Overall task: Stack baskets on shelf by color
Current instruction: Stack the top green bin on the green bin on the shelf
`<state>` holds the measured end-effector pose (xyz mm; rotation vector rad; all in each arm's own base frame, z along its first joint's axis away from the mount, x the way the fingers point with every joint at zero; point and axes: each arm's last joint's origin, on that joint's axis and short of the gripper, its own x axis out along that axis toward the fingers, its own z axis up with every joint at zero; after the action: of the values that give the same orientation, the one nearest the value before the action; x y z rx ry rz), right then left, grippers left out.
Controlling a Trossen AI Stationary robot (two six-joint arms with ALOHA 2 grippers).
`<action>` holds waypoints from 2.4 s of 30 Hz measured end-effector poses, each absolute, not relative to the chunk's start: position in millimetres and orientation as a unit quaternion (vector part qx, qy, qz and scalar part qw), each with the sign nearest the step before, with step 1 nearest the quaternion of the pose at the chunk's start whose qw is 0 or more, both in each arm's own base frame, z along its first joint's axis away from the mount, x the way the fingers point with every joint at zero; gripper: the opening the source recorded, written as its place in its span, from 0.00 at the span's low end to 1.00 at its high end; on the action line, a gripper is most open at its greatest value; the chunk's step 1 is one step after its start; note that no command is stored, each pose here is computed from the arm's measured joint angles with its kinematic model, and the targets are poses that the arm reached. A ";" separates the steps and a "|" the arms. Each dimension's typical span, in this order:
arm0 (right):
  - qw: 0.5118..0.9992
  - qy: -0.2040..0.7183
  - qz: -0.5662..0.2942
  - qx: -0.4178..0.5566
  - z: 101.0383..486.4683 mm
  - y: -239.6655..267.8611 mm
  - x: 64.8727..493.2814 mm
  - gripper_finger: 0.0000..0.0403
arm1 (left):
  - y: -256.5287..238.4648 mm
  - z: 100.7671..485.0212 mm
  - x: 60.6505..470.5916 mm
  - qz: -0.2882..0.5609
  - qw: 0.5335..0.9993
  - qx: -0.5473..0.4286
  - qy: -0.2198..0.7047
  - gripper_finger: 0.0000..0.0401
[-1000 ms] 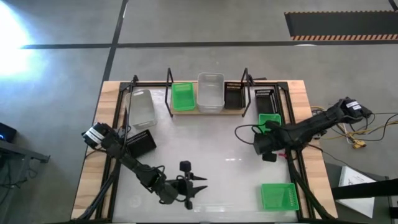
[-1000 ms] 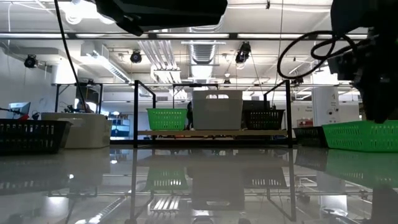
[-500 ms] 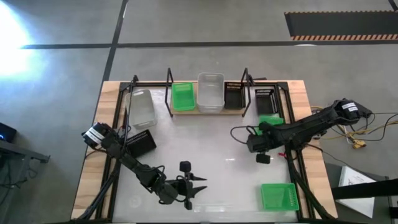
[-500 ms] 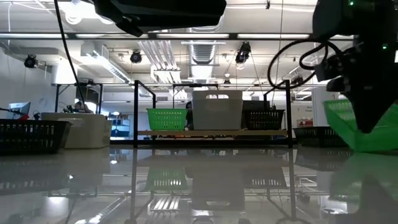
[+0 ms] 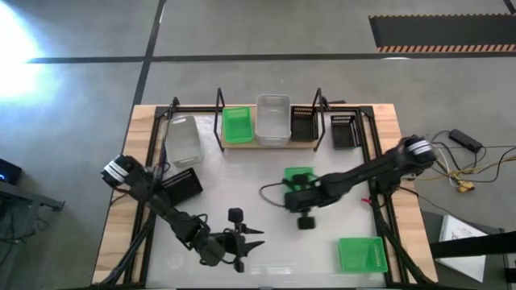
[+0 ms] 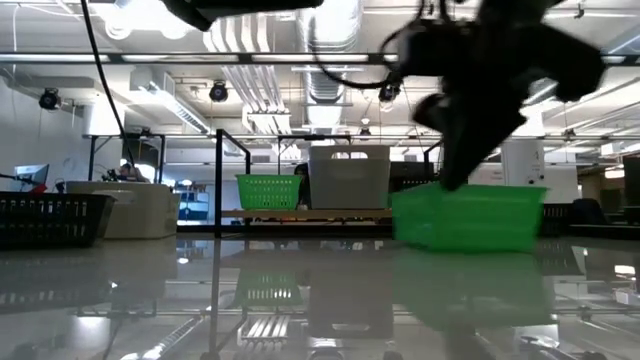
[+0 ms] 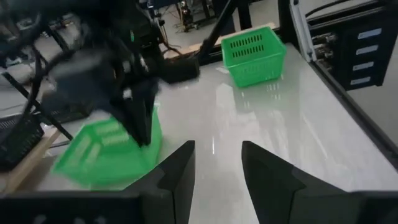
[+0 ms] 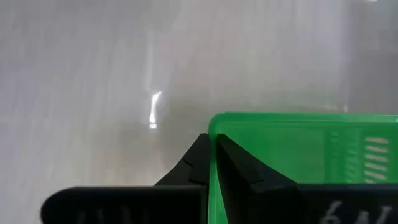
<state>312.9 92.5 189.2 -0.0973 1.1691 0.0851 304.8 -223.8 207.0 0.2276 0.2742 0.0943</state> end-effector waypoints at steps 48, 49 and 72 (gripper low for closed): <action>0.957 0.280 -0.051 -0.057 152.7 202.5 207.2 0.24 | -115.0 211.8 331.2 0.082 0.903 -0.088 0.413 0.33; 0.957 0.280 -0.052 -0.057 152.5 202.2 207.2 0.23 | -112.3 212.4 332.5 0.079 0.900 -0.108 0.414 0.35; 0.956 0.277 -0.058 -0.074 150.2 200.0 206.0 0.15 | -117.6 183.1 346.4 0.069 0.877 -0.055 0.472 0.03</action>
<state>206.0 200.0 150.2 -0.1499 0.5630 -0.1183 346.4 -117.6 183.1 -0.1150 0.9846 0.1431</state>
